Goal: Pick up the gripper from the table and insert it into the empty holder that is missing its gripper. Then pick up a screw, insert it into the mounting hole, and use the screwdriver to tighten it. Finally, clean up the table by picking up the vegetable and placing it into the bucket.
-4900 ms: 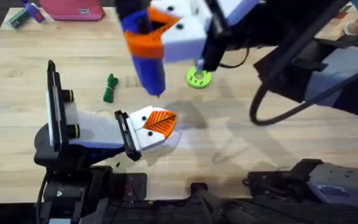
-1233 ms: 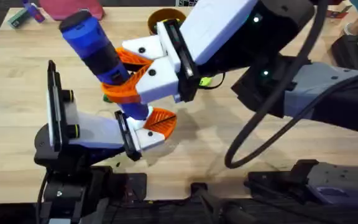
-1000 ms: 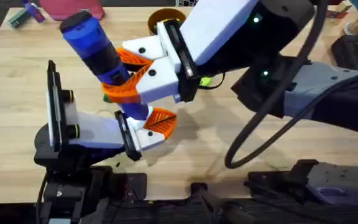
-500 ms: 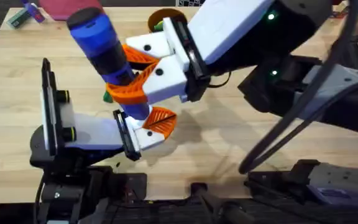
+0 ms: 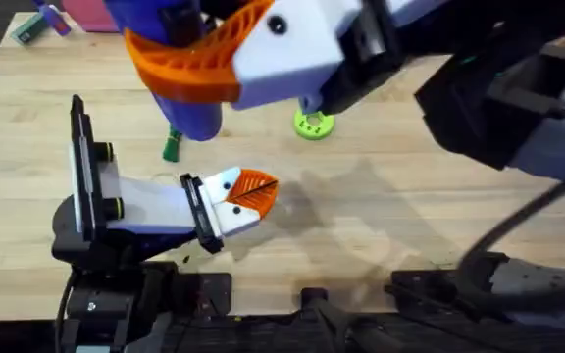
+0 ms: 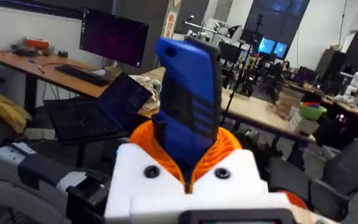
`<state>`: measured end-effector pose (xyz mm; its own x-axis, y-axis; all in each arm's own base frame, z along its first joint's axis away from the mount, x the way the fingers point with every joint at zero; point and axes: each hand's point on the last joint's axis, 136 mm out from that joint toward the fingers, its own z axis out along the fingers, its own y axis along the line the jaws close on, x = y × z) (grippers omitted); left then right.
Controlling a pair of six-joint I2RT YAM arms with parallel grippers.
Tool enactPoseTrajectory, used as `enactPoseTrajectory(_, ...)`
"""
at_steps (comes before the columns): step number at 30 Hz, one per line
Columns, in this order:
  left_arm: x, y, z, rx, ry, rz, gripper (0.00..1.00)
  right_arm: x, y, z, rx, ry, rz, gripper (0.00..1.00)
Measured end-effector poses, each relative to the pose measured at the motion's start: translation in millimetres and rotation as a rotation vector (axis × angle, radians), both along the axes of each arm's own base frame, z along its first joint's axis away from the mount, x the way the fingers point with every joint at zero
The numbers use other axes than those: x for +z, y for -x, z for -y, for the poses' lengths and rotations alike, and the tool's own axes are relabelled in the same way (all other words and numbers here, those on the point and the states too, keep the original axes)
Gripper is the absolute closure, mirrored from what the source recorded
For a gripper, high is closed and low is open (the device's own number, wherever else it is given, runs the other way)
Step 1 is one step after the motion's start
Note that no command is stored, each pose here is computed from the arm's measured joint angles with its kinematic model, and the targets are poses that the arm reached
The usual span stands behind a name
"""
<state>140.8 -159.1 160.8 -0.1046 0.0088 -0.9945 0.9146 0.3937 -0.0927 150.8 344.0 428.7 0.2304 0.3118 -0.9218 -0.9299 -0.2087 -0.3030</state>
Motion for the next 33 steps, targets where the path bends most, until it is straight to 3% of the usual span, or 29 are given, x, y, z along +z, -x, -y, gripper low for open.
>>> enactPoseTrajectory(11,0.0,0.0,0.0,0.000,0.000,0.000,0.995,-18.8,-11.0,-4.7,-0.013,0.092,-0.095,0.977)
enactPoseTrajectory(17,0.0,0.0,0.0,0.000,0.000,0.000,0.995,-52.7,-51.4,4.7,-0.115,0.235,-0.262,0.977)
enactPoseTrajectory(22,0.0,0.0,0.0,0.000,0.000,0.000,0.995,-93.1,-92.9,15.0,-0.342,0.458,-0.430,0.977)
enactPoseTrajectory(27,0.0,0.0,0.0,0.000,0.000,0.000,0.995,-87.0,-114.8,32.1,-0.521,0.562,-0.348,0.977)
enactPoseTrajectory(33,0.0,0.0,0.0,0.000,0.000,0.000,0.995,-84.9,-147.8,83.9,-0.766,0.674,-0.275,0.977)
